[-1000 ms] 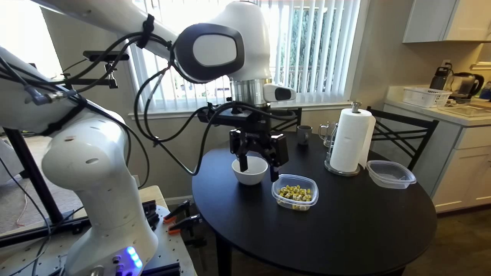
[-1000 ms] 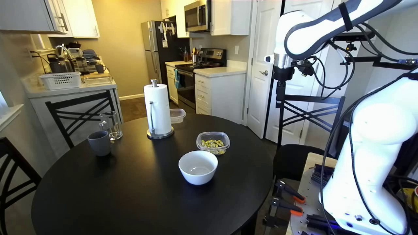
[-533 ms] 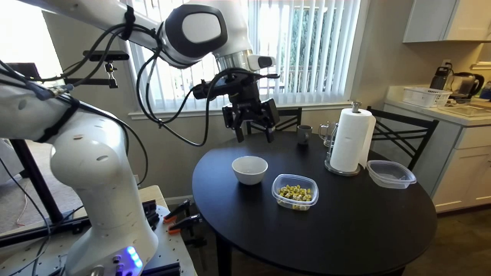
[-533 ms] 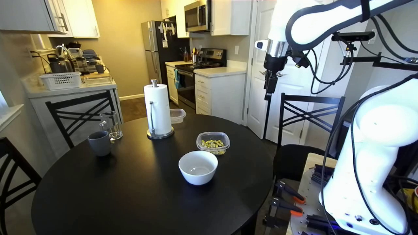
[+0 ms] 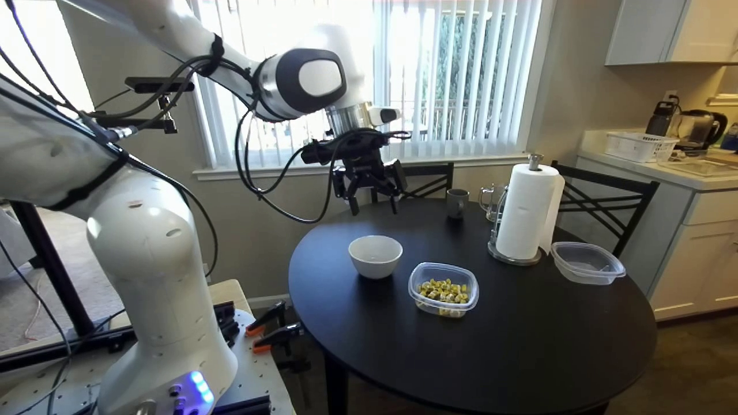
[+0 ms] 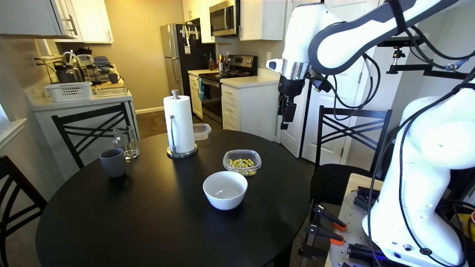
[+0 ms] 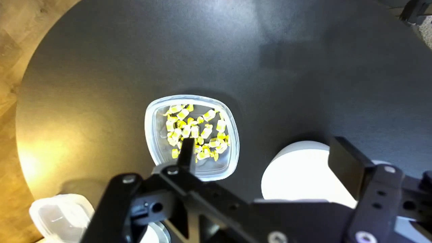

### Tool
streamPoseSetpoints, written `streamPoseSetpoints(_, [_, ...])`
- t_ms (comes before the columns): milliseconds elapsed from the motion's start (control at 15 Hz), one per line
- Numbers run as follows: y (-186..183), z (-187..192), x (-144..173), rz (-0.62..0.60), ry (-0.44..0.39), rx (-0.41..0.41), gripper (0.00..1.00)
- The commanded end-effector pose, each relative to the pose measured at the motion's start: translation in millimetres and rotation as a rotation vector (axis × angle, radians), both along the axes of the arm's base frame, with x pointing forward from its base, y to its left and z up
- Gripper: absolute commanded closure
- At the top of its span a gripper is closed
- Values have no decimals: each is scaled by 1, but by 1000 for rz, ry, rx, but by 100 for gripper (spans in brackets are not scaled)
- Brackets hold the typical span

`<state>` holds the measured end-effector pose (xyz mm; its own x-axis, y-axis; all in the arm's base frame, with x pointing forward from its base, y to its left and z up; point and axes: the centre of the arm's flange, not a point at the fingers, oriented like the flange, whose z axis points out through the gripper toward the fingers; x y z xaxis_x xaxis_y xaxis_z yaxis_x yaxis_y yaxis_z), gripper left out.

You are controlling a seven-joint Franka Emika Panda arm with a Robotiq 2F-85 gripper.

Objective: Pour the contents in the container into the bowl

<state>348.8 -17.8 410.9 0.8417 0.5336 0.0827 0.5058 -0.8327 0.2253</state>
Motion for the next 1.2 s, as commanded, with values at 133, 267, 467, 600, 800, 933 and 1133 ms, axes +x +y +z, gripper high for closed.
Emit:
streamPoseSetpoints(133, [-2,-19,9,-2,21,7,0])
streamPoseSetpoints(267, [-2,-20,10,-3,24,7,0])
streamPoseSetpoints(467, [-3,-20,10,-3,22,7,0])
streamPoseSetpoints(600, [3,-21,30,34,-7,14,0])
streamPoseSetpoints(800, [22,-42,72,103,-26,23,0])
streamPoseSetpoints(933, [31,-72,89,120,2,16,0])
streamPoseSetpoints(1133, [30,-108,109,104,47,12,0])
